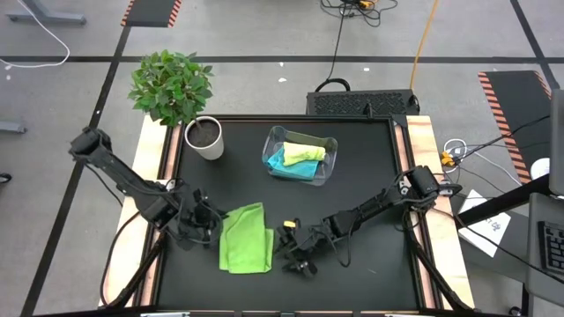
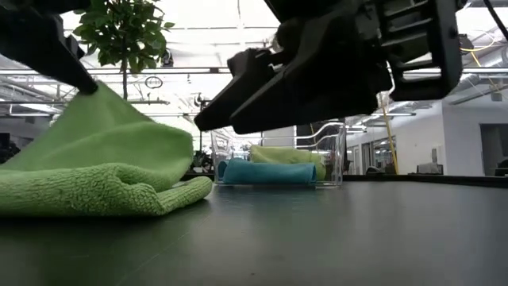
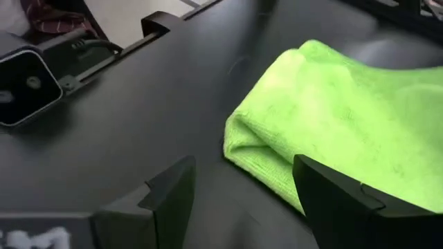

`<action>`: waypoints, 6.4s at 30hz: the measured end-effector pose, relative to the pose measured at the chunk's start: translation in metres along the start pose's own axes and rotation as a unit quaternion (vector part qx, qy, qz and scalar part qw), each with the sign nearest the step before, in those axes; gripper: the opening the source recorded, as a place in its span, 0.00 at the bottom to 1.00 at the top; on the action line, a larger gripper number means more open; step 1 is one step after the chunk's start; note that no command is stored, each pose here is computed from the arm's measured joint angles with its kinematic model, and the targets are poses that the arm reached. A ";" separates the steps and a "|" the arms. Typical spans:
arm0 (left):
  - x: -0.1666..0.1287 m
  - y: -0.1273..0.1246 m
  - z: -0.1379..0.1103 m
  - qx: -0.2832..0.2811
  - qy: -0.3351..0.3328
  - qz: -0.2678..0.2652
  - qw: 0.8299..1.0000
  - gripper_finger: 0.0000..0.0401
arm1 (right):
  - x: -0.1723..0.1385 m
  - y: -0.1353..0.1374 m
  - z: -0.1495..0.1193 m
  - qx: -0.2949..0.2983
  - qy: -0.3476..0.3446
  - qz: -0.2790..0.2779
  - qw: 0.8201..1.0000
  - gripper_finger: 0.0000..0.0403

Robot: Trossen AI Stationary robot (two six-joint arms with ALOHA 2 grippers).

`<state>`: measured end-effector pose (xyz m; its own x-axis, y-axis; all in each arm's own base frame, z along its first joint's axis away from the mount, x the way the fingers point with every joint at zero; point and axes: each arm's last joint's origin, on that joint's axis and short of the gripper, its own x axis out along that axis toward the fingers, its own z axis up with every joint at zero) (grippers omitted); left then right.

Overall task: Fold microfiber towels
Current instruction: Fold the green towel

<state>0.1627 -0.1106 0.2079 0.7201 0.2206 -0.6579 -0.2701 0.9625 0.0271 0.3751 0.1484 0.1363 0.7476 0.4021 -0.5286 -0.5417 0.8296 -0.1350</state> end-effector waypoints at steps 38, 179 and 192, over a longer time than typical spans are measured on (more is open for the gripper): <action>0.032 -0.014 0.001 0.025 -0.001 0.018 1.000 0.10 | 0.070 0.038 0.021 -0.087 0.077 -0.142 0.983 0.57; 0.111 -0.055 -0.060 0.012 -0.027 -0.033 0.999 0.10 | -0.016 -0.066 -0.058 0.530 0.011 0.072 0.845 0.36; 0.111 -0.055 -0.060 0.024 -0.036 -0.023 0.999 0.10 | -0.017 -0.057 -0.074 0.589 0.095 0.054 0.801 0.36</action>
<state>0.2195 -0.1484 0.0883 0.7755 0.1841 -0.6039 -0.2050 0.9781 0.0350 0.3647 0.0653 0.0912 0.5879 0.5224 -0.6176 0.2231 0.6291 0.7446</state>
